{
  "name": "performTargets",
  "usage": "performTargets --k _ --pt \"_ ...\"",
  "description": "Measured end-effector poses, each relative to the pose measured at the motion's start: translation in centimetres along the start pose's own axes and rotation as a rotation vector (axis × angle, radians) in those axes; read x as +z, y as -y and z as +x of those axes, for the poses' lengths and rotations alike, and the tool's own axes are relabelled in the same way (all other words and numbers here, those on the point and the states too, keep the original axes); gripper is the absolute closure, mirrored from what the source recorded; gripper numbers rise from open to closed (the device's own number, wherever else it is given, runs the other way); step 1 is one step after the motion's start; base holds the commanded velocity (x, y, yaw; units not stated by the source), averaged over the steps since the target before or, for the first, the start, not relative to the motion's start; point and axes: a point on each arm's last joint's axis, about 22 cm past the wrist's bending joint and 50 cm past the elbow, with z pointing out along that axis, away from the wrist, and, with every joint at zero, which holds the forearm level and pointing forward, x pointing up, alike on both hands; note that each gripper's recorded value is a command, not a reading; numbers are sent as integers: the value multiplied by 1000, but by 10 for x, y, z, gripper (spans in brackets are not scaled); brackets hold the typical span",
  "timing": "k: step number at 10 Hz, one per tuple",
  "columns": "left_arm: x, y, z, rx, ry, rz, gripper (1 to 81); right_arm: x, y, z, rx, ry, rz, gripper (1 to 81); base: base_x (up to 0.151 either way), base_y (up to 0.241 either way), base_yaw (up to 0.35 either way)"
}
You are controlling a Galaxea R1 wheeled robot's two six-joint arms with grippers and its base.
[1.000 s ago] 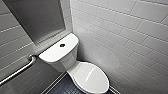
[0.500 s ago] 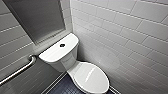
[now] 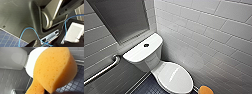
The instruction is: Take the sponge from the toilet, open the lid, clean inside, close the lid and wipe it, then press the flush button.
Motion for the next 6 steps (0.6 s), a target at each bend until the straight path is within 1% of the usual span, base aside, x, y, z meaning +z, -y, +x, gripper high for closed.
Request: performTargets --k 2,3,4,5,6 --pt "7 -13 4 7 -14 -16 10 18 17 46 -42 -9 26 811 0 0 0" --pt "10 -16 9 16 -22 -19 10 33 28 75 -71 -6 41 811 0 0 0" --pt "14 -19 9 24 -23 -19 10 48 35 88 -82 4 50 811 0 0 0" --pt "16 -23 6 27 -19 -24 10 62 37 94 -87 20 48 811 0 0 0" --pt "16 -23 2 24 -15 -25 10 80 33 104 -96 33 33 811 0 0 0"
